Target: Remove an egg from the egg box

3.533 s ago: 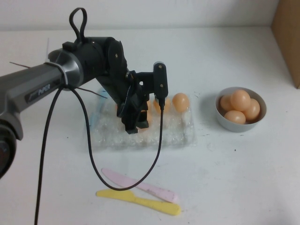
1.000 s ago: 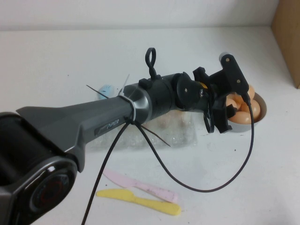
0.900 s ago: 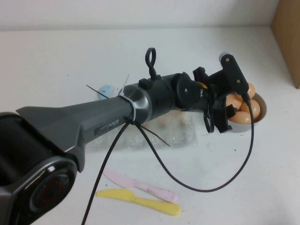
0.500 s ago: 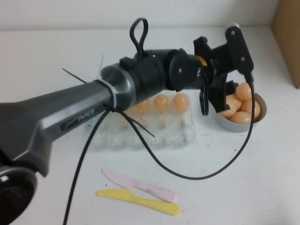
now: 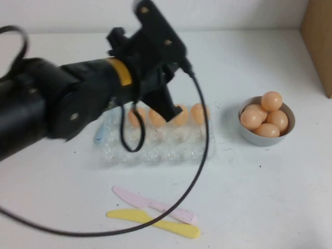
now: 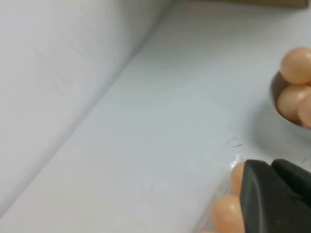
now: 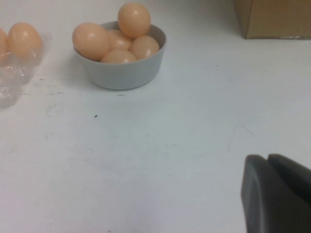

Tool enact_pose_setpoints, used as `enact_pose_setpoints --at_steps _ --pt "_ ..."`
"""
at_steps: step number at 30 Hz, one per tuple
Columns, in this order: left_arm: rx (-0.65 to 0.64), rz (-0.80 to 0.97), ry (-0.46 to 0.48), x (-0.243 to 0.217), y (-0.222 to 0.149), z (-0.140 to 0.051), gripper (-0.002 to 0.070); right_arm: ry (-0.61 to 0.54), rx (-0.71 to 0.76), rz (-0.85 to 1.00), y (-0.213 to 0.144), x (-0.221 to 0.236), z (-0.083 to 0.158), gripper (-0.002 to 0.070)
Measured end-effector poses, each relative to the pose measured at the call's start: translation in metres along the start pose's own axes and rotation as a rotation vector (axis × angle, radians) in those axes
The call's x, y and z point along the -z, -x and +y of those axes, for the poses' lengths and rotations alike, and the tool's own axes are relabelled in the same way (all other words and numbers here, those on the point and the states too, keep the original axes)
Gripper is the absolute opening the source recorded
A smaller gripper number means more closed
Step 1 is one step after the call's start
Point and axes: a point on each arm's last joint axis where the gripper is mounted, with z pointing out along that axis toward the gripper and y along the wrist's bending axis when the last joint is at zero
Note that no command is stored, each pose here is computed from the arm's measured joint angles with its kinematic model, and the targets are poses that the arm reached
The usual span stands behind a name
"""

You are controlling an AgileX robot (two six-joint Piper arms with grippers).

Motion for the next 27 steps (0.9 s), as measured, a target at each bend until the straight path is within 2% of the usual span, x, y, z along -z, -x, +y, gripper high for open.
enact_pose_setpoints --at_steps 2,5,15,22,27 --pt "0.047 -0.049 0.053 0.034 -0.005 0.007 -0.0001 0.000 0.000 0.000 0.000 0.000 0.000 -0.0017" --pt "0.088 -0.066 0.092 0.069 -0.020 0.008 -0.0001 0.000 0.000 0.000 0.000 0.000 0.000 -0.0017" --pt "0.151 -0.125 0.135 0.158 -0.047 -0.008 -0.0003 0.000 0.000 0.000 0.000 0.000 0.000 -0.0017" --pt "0.210 -0.124 0.154 0.203 -0.058 -0.014 -0.0003 0.000 0.000 0.000 0.000 0.000 0.000 -0.0017" --pt "0.229 -0.055 0.143 0.216 -0.067 -0.018 -0.0003 0.000 0.000 0.000 0.000 0.000 0.000 -0.0017"
